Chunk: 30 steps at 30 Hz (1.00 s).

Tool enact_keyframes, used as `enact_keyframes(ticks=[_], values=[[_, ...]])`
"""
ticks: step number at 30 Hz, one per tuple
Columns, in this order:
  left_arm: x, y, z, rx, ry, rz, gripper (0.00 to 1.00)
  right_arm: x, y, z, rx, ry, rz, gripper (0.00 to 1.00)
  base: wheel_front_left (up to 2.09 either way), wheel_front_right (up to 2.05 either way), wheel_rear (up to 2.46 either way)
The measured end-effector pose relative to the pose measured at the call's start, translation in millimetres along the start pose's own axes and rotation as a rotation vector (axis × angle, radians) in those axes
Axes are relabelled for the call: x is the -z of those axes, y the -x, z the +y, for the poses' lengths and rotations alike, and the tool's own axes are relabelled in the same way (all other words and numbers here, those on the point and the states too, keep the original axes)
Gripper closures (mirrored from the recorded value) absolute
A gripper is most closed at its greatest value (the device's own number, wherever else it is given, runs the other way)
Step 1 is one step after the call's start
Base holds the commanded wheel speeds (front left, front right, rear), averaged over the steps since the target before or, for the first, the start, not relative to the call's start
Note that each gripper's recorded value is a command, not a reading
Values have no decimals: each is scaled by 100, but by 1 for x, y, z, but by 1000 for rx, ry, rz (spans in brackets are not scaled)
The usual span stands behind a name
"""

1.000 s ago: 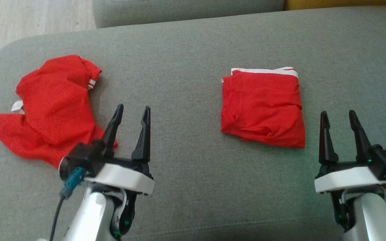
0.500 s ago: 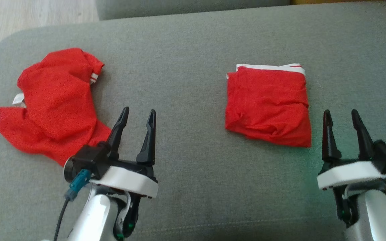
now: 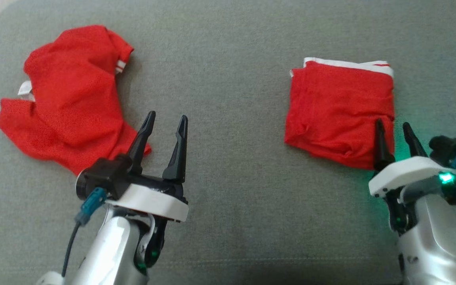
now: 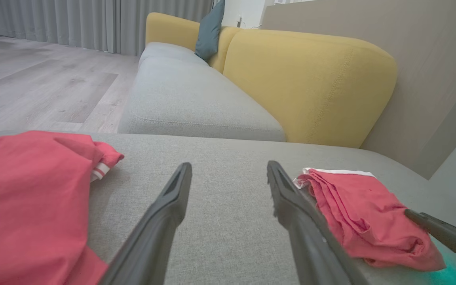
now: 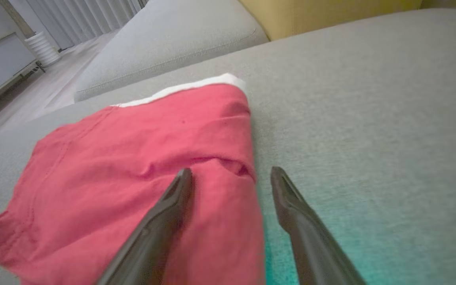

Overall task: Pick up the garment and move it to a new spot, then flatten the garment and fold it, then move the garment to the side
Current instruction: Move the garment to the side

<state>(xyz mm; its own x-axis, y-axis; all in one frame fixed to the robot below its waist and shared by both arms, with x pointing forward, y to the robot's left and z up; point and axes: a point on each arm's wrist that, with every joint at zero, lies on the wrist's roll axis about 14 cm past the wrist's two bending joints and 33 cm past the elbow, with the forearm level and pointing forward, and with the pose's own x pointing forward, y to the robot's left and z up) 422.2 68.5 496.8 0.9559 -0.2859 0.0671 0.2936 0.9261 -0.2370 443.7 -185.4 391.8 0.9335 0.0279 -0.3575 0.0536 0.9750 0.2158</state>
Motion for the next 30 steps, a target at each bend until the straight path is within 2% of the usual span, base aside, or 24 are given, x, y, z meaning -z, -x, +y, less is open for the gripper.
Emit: enact_keyframes(ticks=[6,7,8,13,18,25,30], values=[[7,-6,9,-14,-9,14,0,16,-18,8,-17,-3,52,0,0,0,0],[8,-8,10,-10,-10,16,0,18,-21,10,-21,0,57,62,0,0,0],[10,-10,11,-11,-11,19,0,20,-24,11,-24,4,57,100,0,0,0],[17,-18,17,-12,-15,28,0,14,-37,11,-35,83,29,100,0,0,0],[23,-25,10,17,-4,36,0,-8,-41,0,-22,258,-21,100,0,0,0],[17,-35,3,41,0,13,0,-62,-42,-60,63,556,-53,100,0,0,0],[15,-37,5,39,0,4,0,-92,-44,-96,139,653,-36,100,0,0,0]])
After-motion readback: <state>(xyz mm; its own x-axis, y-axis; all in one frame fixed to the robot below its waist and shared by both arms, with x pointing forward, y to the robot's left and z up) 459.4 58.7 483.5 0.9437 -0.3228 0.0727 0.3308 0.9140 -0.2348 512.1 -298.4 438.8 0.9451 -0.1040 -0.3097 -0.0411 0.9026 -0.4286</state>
